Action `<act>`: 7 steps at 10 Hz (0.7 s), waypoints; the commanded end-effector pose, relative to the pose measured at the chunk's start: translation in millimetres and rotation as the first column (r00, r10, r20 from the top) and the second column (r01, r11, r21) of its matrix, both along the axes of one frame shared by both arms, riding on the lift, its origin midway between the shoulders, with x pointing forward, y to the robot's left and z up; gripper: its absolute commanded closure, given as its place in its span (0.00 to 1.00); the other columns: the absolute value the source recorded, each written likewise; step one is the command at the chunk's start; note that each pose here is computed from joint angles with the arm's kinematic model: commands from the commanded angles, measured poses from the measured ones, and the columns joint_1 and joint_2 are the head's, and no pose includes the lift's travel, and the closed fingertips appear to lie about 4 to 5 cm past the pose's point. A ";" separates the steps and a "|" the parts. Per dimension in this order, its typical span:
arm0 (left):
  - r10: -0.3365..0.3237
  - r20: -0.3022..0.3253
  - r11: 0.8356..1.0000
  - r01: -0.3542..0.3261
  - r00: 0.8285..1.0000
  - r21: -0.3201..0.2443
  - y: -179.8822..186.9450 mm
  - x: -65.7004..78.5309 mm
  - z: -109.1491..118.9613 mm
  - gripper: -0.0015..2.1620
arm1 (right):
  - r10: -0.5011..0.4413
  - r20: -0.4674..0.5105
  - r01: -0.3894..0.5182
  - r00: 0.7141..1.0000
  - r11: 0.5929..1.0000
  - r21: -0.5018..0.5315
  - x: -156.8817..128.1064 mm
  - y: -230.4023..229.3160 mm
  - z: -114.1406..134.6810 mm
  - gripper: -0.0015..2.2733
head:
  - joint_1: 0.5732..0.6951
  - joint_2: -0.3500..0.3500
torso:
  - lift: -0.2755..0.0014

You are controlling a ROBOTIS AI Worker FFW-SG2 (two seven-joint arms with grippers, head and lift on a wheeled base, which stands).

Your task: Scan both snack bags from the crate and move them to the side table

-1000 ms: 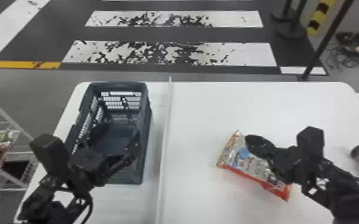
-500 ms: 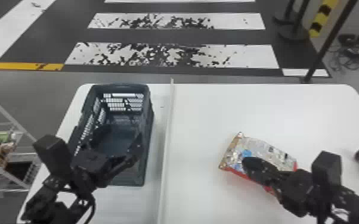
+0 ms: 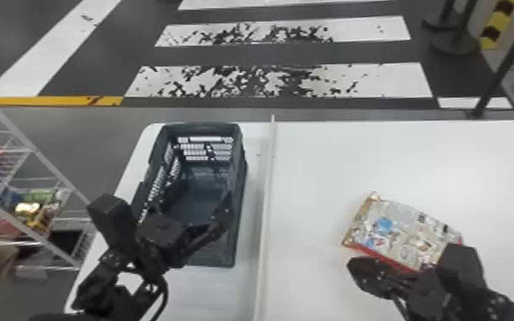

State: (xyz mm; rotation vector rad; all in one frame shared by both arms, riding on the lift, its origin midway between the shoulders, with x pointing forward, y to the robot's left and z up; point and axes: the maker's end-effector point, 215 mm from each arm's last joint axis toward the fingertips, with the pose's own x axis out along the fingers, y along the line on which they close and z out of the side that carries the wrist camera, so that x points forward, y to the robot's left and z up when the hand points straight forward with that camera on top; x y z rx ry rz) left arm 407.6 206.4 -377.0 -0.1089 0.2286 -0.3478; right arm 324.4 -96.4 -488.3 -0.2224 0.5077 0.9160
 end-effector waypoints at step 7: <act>-0.004 -0.006 1.000 0.004 1.000 -0.001 -0.9 -1.7 -2.2 0.04 | -0.004 -0.068 0.001 0.998 0.999 -0.048 33.0 23.3 -44.0 0.99 | 1.00 0.79 | 0.72</act>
